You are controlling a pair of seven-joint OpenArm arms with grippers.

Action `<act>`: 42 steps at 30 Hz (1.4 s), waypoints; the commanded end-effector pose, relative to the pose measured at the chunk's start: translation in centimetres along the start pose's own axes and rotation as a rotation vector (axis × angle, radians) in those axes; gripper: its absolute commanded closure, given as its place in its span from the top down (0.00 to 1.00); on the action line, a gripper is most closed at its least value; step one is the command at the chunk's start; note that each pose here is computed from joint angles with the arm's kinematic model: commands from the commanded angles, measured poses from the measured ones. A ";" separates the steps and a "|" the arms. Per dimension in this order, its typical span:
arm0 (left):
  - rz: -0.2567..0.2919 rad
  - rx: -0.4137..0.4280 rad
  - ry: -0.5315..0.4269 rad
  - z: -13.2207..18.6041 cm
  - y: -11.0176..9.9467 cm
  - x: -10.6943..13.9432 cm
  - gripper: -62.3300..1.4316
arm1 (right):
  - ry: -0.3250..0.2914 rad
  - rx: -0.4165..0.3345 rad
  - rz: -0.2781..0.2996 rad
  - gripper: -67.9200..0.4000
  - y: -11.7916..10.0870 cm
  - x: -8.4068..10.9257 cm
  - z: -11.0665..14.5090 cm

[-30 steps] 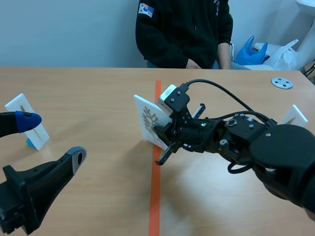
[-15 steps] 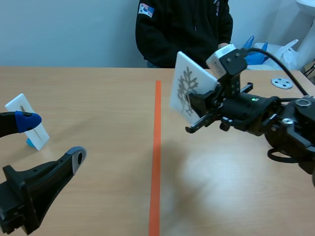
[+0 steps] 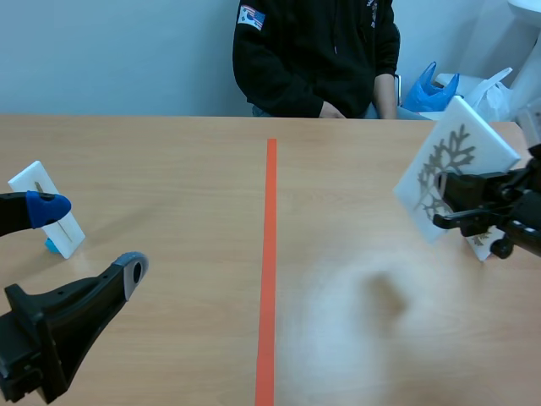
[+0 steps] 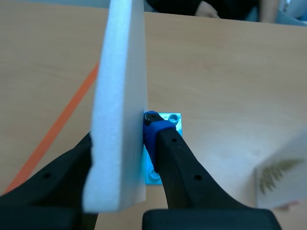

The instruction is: Sort the leaf by its shape. The table is split by an orange tape line. A compound leaf with several leaflets goes to the left side, a simple leaf with one blade goes to the right side. Return to the home posture when a red brick is placed on the table.

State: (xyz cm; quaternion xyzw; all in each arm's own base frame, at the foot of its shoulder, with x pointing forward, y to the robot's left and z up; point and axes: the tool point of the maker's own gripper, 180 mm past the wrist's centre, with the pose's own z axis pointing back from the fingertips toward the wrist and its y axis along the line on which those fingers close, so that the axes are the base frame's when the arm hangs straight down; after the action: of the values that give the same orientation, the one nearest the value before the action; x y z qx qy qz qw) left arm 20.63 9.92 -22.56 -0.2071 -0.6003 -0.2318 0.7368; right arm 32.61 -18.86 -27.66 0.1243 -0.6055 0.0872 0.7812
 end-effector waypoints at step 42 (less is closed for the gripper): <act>0.004 0.000 -0.033 -0.1 -0.1 0.8 1.00 | 0.052 -0.256 -0.112 0.22 -9.5 -6.0 0.0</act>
State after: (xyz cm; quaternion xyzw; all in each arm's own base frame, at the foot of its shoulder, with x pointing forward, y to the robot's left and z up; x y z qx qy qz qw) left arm 20.62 9.92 -22.57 -0.2072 -0.6002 -0.2318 0.7370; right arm 32.75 -27.60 -36.21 0.0578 -0.5603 -0.0416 0.8252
